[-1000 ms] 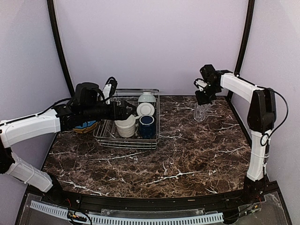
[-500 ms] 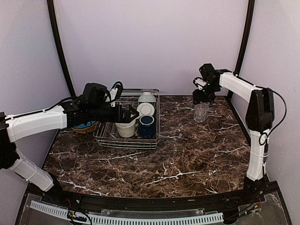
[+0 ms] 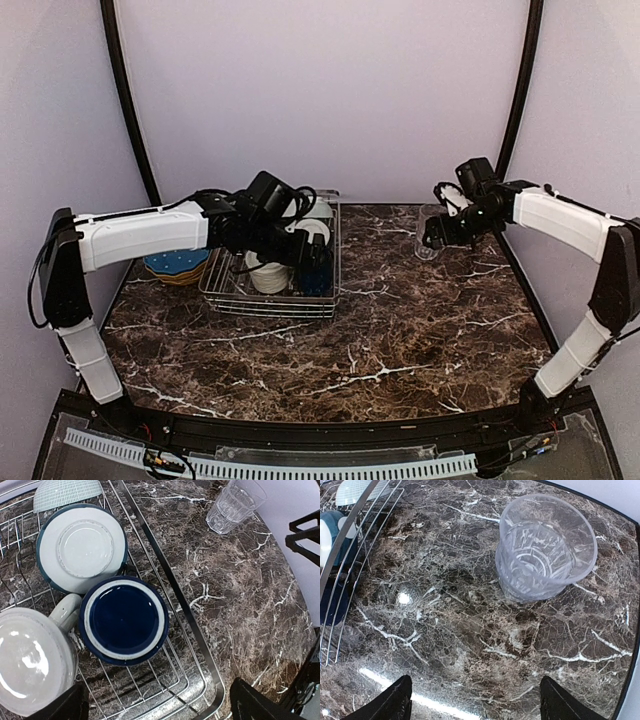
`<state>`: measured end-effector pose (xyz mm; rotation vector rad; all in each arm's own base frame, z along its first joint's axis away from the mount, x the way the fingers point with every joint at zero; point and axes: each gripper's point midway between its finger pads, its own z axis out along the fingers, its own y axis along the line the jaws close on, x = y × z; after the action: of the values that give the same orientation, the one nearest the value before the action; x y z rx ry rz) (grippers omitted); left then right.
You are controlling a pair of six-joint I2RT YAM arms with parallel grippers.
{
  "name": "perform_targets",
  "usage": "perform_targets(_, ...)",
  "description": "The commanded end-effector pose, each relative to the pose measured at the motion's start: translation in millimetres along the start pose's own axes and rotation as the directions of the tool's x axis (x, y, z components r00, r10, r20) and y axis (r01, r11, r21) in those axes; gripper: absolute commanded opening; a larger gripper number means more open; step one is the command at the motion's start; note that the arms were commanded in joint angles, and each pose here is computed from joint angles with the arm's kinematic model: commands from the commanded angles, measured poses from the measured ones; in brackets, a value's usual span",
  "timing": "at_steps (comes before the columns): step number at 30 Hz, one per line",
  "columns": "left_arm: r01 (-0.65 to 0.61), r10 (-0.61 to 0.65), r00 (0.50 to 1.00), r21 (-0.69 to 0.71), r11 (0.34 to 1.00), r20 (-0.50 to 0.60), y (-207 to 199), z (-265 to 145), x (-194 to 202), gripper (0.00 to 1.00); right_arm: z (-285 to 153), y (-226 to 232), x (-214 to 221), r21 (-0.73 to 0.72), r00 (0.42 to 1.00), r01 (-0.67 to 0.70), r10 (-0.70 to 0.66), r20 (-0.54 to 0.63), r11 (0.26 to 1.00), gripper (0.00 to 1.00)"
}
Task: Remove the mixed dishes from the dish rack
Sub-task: Grab the cup from the dish rack.
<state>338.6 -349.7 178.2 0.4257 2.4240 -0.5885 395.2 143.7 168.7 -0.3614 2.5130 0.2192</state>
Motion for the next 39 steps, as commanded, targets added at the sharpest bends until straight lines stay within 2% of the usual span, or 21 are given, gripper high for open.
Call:
perform_targets(1, -0.007, -0.003, 0.999, -0.173, 0.985, -0.053, 15, 10, 6, 0.97, -11, 9, -5, -0.043, 0.994, -0.006, 0.011, 0.110, 0.999, 0.88)
perform_targets(7, 0.006, -0.015, 0.999, -0.269, 0.963, -0.031, 18, 22, -3, 0.97, -37, 12, -17, -0.052, 0.982, 0.018, -0.008, 0.187, 0.999, 0.91)
perform_targets(13, 0.031, -0.045, 0.998, -0.329, 0.944, -0.035, 24, 37, -4, 0.98, -48, 14, -8, -0.060, 0.974, 0.025, -0.011, 0.228, 0.998, 0.94)
perform_targets(19, 0.046, -0.065, 0.997, -0.335, 0.941, -0.047, 24, 55, -1, 0.97, -44, 15, 7, -0.076, 0.977, 0.015, 0.002, 0.212, 0.997, 0.94)
perform_targets(26, 0.053, -0.070, 0.997, -0.360, 0.931, -0.035, 28, 68, -3, 0.92, -42, 18, 16, -0.100, 0.979, 0.006, 0.015, 0.204, 0.995, 0.94)
perform_targets(39, 0.010, -0.023, 0.999, -0.402, 0.916, -0.028, 32, 86, -11, 0.96, -44, 28, 24, -0.170, 0.979, -0.027, 0.061, 0.196, 0.985, 0.95)
